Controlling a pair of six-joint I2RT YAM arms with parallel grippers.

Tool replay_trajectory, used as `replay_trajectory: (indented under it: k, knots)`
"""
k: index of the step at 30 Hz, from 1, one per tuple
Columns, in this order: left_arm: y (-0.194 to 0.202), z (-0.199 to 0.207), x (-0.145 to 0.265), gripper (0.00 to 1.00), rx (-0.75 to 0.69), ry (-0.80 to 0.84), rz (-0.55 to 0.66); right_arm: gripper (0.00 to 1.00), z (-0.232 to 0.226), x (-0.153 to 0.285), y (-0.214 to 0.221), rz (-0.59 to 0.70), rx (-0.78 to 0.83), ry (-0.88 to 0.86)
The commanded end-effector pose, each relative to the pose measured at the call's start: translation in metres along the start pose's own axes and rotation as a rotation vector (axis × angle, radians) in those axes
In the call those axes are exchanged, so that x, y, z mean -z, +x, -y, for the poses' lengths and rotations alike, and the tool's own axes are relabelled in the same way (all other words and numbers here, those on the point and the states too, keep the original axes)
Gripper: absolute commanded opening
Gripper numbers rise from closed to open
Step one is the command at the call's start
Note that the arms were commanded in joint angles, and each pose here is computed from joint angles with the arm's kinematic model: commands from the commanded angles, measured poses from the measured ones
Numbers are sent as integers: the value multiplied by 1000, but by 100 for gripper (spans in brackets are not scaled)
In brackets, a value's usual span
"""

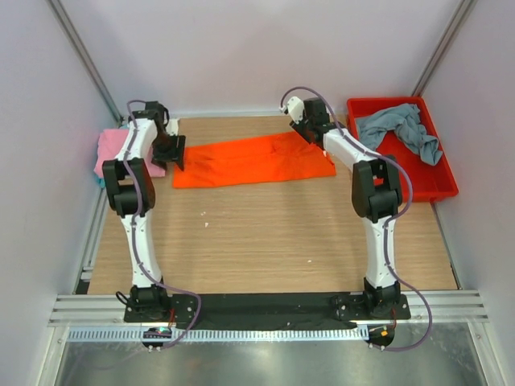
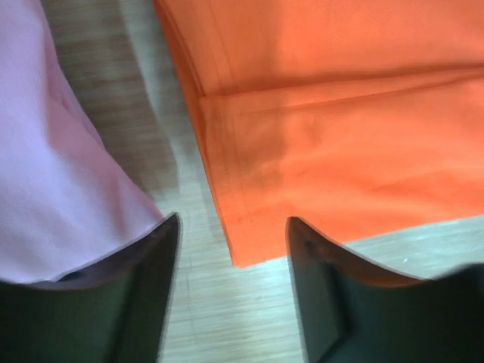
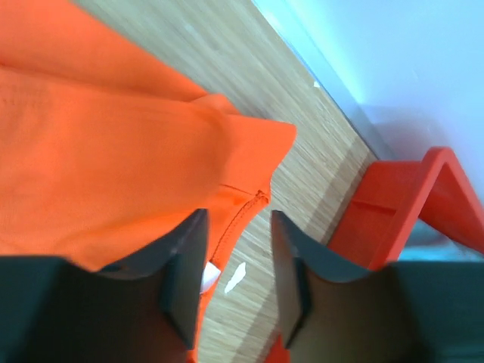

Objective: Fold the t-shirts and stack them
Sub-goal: Fold the tshirt

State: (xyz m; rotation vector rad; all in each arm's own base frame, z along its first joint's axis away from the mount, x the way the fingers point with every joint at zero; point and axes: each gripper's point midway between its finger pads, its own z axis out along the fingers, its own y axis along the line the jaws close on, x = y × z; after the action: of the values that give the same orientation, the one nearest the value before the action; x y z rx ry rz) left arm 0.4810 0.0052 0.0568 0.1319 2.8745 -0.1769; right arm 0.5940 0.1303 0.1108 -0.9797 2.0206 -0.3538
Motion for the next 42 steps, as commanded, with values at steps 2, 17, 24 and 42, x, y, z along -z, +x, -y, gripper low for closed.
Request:
replay_trajectory:
  k: [2,17,24,42]
  knots:
    - [-25,15,86,74,18,-1,274,50,48,48,-33,147,-155,191]
    - [-27,78,20,75,-164,43,204,58,-27,59,-14,67,-522,-99]
    - [-36,72,3,75,-172,17,201,58,-50,37,-4,14,-567,-165]
    - [32,70,-36,99,-138,-22,-20,58,-100,-4,40,-157,-628,-250]
